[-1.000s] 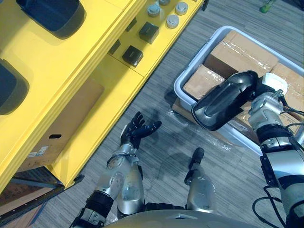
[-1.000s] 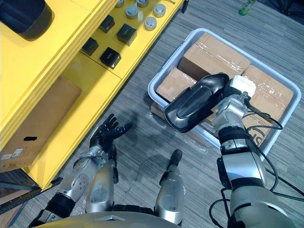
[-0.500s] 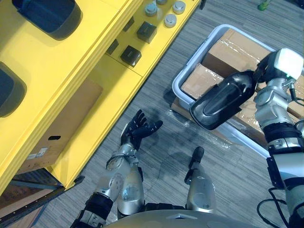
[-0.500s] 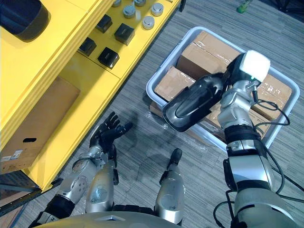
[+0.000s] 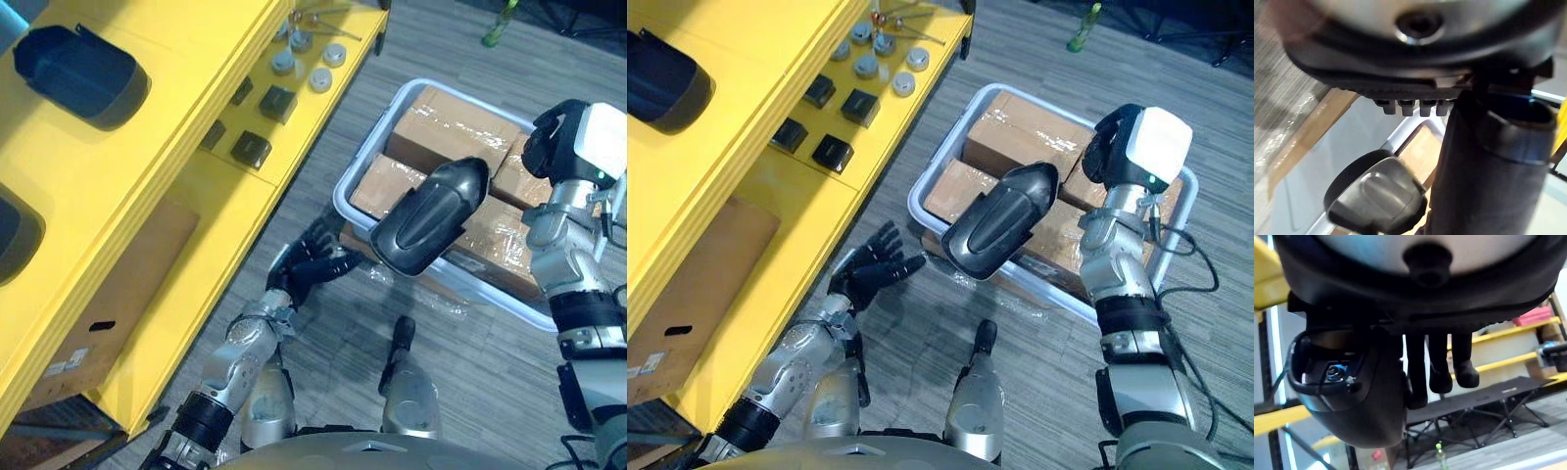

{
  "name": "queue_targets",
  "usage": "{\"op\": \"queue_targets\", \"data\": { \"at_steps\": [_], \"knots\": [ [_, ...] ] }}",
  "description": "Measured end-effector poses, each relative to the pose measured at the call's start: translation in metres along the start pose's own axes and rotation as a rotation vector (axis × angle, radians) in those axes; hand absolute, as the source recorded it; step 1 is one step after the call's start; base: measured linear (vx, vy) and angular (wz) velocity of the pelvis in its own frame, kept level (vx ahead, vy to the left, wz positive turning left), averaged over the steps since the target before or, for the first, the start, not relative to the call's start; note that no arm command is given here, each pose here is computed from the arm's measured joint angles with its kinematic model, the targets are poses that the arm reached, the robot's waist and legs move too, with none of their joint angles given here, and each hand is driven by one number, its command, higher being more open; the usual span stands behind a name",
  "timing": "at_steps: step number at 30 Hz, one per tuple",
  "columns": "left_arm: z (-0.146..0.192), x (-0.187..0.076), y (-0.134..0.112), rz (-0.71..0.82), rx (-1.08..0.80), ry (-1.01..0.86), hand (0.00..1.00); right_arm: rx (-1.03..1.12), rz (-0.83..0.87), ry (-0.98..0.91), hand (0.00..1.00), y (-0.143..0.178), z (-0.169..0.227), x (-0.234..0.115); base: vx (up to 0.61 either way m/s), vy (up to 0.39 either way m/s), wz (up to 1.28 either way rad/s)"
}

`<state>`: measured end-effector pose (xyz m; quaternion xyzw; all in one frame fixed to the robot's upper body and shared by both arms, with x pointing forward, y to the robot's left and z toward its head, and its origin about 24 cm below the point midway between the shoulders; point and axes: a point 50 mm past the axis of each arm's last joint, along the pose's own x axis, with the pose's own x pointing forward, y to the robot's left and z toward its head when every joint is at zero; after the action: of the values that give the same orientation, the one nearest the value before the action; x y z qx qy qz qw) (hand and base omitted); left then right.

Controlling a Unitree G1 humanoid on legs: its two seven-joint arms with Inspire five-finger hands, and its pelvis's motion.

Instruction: Walk over and take three plastic housings, then place them on the shelf

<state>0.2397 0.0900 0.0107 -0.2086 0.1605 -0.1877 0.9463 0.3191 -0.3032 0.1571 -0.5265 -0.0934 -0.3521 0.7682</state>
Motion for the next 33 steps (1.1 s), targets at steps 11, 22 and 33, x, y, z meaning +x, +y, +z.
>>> {"op": "queue_targets", "data": {
  "at_steps": [11, 22, 33],
  "knots": [
    [-0.049, -0.023, -0.001, -0.054, -0.056, 0.266, 1.00, 0.274, 0.054, 0.004, 1.00, 0.012, -0.006, -0.095, 0.02, -0.005, -0.13],
    [-0.066, -0.044, 0.015, 0.089, -0.126, 0.294, 1.00, 0.523, 0.201, 0.326, 1.00, 0.034, -0.021, -0.180, -0.01, 0.001, -0.04],
    [-0.081, -0.044, 0.023, 0.333, -0.223, 0.307, 1.00, 0.562, 0.344, 0.522, 1.00, 0.048, -0.023, -0.232, 0.00, 0.001, 0.00]
  ]
}}
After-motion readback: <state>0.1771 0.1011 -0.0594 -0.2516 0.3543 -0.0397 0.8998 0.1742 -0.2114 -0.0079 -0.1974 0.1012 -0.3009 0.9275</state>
